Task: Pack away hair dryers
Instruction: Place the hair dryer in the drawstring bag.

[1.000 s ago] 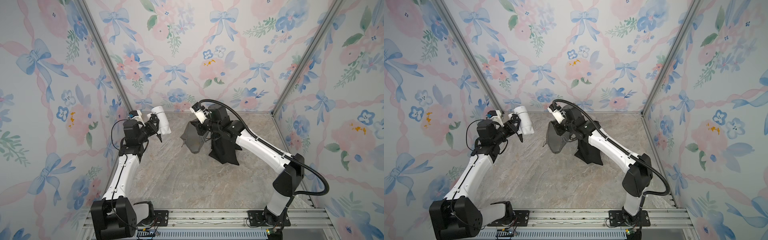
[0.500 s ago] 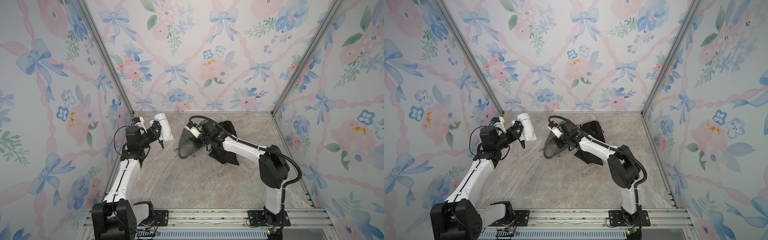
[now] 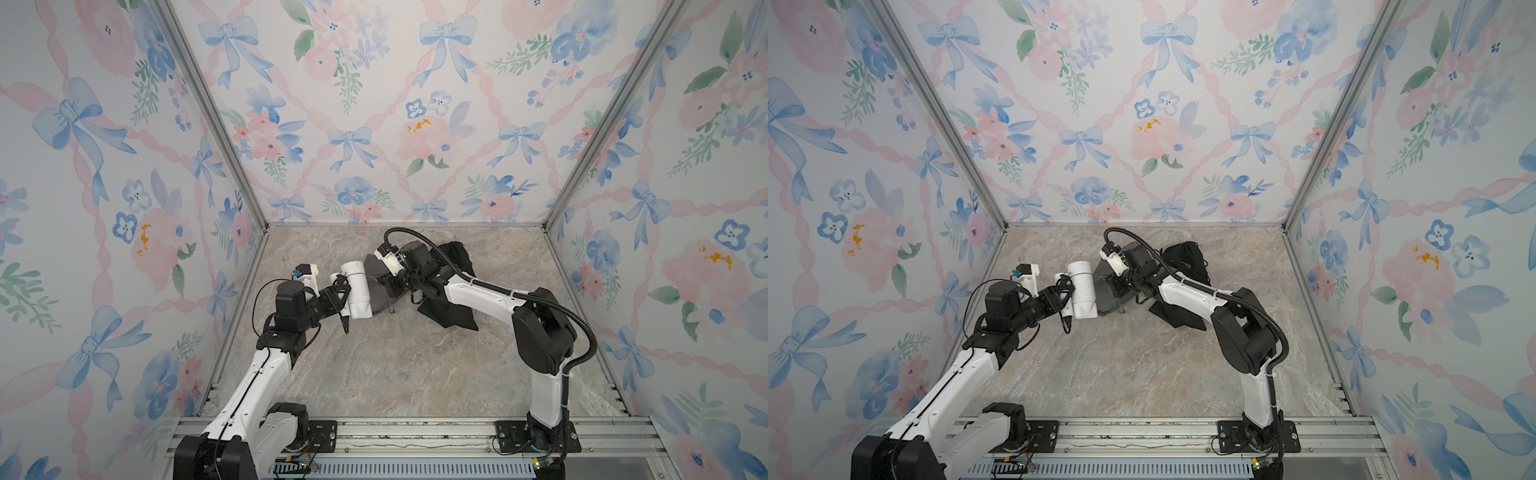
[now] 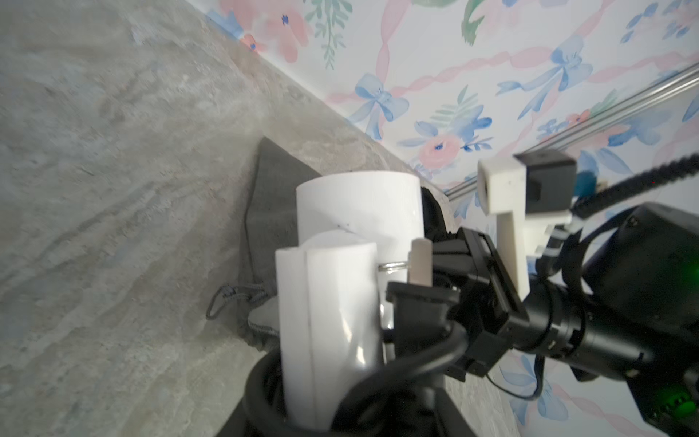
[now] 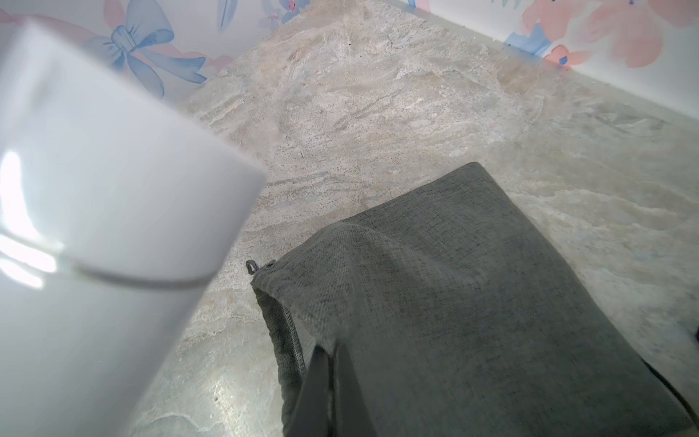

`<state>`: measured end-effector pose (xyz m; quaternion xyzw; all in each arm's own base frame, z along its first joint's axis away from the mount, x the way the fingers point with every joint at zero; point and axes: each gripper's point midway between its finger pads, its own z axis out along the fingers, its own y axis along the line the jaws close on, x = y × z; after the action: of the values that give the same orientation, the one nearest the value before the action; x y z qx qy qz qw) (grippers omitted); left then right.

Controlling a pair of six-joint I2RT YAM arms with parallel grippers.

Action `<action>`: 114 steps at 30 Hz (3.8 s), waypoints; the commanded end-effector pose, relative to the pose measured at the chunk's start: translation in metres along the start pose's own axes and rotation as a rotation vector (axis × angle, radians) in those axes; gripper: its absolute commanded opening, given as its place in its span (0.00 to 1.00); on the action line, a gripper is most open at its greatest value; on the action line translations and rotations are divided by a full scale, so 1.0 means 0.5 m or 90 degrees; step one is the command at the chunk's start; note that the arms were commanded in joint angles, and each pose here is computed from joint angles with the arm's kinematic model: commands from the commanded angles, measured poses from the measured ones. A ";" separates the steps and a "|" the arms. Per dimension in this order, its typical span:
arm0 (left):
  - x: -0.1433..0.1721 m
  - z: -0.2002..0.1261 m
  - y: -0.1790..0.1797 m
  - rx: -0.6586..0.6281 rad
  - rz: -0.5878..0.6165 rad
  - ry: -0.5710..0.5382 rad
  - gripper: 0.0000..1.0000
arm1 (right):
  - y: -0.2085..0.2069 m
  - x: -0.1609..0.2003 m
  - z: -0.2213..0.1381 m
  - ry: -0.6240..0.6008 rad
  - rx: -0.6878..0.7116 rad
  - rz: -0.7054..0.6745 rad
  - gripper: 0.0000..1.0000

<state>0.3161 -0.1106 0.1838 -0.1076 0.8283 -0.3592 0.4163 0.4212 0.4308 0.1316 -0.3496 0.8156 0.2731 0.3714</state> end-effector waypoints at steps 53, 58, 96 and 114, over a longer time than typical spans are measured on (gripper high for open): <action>0.104 0.109 -0.082 -0.086 0.372 0.133 0.25 | 0.051 -0.055 -0.069 -0.086 -0.130 0.141 0.00; 0.117 0.115 -0.080 -0.079 0.374 0.153 0.25 | 0.046 -0.058 -0.081 -0.098 -0.133 0.147 0.00; 0.116 0.159 -0.052 -0.120 0.422 0.224 0.24 | 0.070 -0.047 -0.110 -0.101 -0.179 0.159 0.00; 0.000 0.137 -0.087 -0.095 0.365 0.139 0.25 | 0.079 -0.004 -0.104 -0.070 -0.175 0.166 0.00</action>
<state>0.3571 -0.1712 0.1485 0.1439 0.9131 -0.1490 0.3511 0.3768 0.4148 0.1667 -0.2667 0.7908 0.4394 0.3322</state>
